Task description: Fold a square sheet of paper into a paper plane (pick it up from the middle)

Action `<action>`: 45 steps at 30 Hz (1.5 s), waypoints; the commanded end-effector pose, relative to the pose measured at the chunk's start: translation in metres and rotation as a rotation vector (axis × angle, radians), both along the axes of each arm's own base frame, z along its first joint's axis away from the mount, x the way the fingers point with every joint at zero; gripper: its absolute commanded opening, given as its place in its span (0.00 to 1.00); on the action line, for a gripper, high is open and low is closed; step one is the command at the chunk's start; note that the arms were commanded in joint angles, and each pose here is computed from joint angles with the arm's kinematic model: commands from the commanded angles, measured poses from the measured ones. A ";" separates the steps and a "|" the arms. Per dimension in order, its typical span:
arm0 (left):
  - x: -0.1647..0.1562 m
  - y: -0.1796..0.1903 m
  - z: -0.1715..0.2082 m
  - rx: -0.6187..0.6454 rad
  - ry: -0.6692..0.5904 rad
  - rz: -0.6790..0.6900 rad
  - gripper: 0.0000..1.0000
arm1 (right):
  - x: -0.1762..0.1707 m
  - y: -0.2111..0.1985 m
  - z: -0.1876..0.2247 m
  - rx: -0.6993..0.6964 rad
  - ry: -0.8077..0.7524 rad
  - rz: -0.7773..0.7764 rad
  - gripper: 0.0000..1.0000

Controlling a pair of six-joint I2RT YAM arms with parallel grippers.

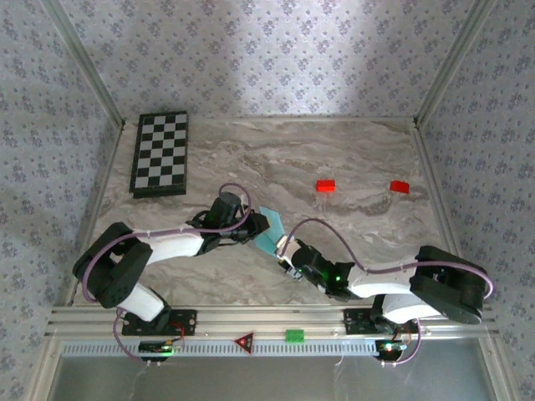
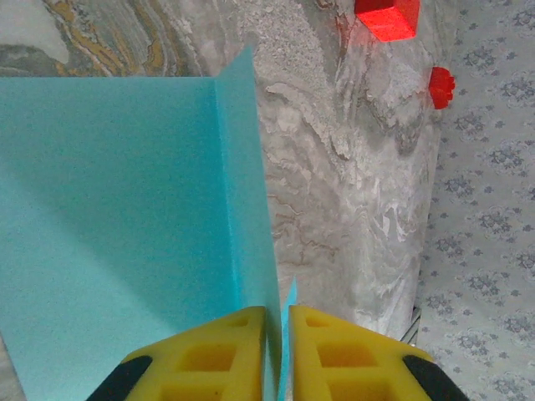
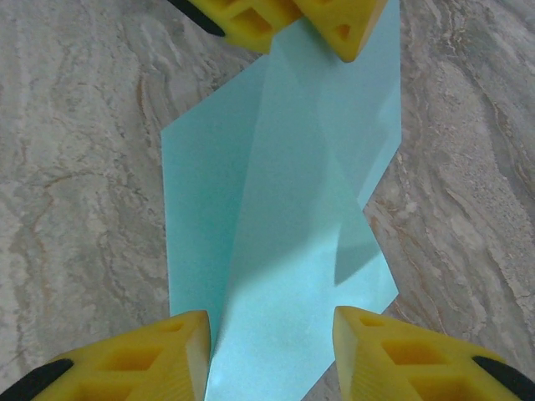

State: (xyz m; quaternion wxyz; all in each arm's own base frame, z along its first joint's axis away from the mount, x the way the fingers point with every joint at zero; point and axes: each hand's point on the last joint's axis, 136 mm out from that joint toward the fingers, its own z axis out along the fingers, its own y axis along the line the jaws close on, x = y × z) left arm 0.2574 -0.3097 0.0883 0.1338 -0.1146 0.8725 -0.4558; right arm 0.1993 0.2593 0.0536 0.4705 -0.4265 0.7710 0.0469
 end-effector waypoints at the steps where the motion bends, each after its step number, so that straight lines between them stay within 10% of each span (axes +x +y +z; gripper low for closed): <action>1: 0.004 -0.012 0.015 -0.037 -0.023 -0.024 0.15 | 0.009 0.008 0.013 0.014 -0.054 -0.026 0.45; 45: 0.004 -0.008 0.007 -0.013 -0.002 -0.004 0.09 | 0.005 -0.001 -0.011 0.084 0.063 -0.116 0.20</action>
